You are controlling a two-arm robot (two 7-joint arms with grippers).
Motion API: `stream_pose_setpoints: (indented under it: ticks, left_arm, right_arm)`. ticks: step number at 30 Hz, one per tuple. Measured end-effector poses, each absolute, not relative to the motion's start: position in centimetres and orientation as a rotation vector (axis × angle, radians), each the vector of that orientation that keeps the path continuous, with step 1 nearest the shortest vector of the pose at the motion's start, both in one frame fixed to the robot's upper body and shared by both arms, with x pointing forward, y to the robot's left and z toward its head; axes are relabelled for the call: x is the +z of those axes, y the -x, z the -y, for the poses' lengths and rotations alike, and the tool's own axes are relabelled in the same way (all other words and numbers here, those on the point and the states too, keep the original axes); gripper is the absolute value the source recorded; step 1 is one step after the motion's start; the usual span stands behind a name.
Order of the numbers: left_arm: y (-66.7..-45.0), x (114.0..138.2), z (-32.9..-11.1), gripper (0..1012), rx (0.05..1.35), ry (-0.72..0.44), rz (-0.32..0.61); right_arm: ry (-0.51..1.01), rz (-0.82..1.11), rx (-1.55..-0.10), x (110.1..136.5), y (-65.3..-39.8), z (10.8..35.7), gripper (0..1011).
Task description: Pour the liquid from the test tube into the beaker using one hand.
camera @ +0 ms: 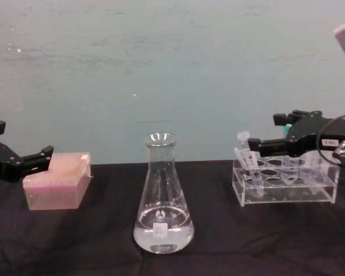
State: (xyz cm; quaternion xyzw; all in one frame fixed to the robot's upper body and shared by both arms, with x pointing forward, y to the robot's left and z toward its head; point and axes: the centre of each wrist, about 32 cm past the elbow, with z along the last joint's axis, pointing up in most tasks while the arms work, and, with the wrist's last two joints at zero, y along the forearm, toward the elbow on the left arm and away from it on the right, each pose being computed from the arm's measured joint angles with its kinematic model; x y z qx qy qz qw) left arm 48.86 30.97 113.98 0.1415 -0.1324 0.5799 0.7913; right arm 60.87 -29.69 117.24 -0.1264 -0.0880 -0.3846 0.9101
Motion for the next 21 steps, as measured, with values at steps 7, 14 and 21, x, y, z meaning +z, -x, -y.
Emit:
stream_pose_setpoints:
  ticks: [7,14,21]
  left_arm:
    - [-48.9,114.0,-31.0,1000,1.248,-0.304,0.285]
    - [-48.9,114.0,-31.0,1000,1.248,-0.304,0.285]
    - [-48.9,114.0,-31.0,1000,1.248,-0.304,0.285]
  right_arm:
    - [0.277,0.172,-0.772,117.1,-61.5,29.3,1003]
    - [0.285,0.172,-0.753,117.0,-62.0,28.8,1003]
    - [0.289,0.174,-0.744,117.0,-62.5,28.4,1003]
